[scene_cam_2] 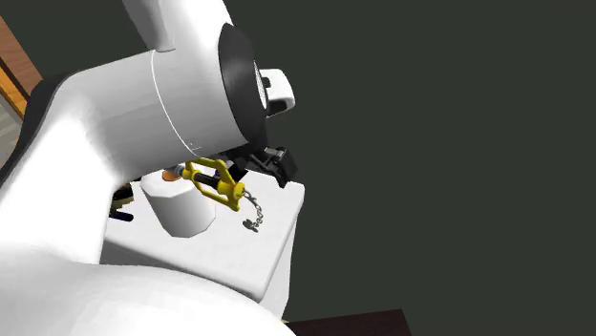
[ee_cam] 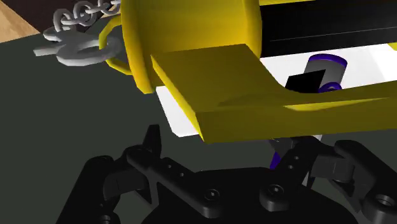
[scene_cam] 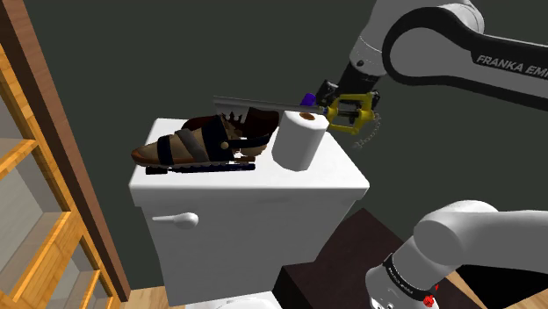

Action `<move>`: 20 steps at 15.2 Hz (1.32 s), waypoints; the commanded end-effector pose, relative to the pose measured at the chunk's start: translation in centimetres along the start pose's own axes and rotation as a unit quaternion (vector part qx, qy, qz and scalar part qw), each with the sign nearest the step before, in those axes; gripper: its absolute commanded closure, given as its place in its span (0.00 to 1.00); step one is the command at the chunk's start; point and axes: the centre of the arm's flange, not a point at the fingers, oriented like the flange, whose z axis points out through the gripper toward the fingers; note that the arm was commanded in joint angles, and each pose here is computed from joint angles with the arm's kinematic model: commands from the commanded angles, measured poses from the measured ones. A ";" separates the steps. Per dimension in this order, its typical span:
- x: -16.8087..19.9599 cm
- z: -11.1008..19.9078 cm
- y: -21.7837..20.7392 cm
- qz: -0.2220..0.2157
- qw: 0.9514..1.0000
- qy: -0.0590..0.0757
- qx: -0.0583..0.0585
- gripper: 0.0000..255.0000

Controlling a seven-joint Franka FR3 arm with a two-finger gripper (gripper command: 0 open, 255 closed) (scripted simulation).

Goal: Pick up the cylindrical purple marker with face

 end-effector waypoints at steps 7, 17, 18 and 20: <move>0.9 -0.3 -10.3 0.232 0.967 0.101 -0.022 0.00; -0.3 3.5 -10.4 0.232 0.967 0.101 -0.022 1.00; -0.4 3.5 -10.4 0.232 0.967 0.101 -0.022 1.00; -0.3 3.5 -10.4 0.232 0.967 0.101 -0.022 1.00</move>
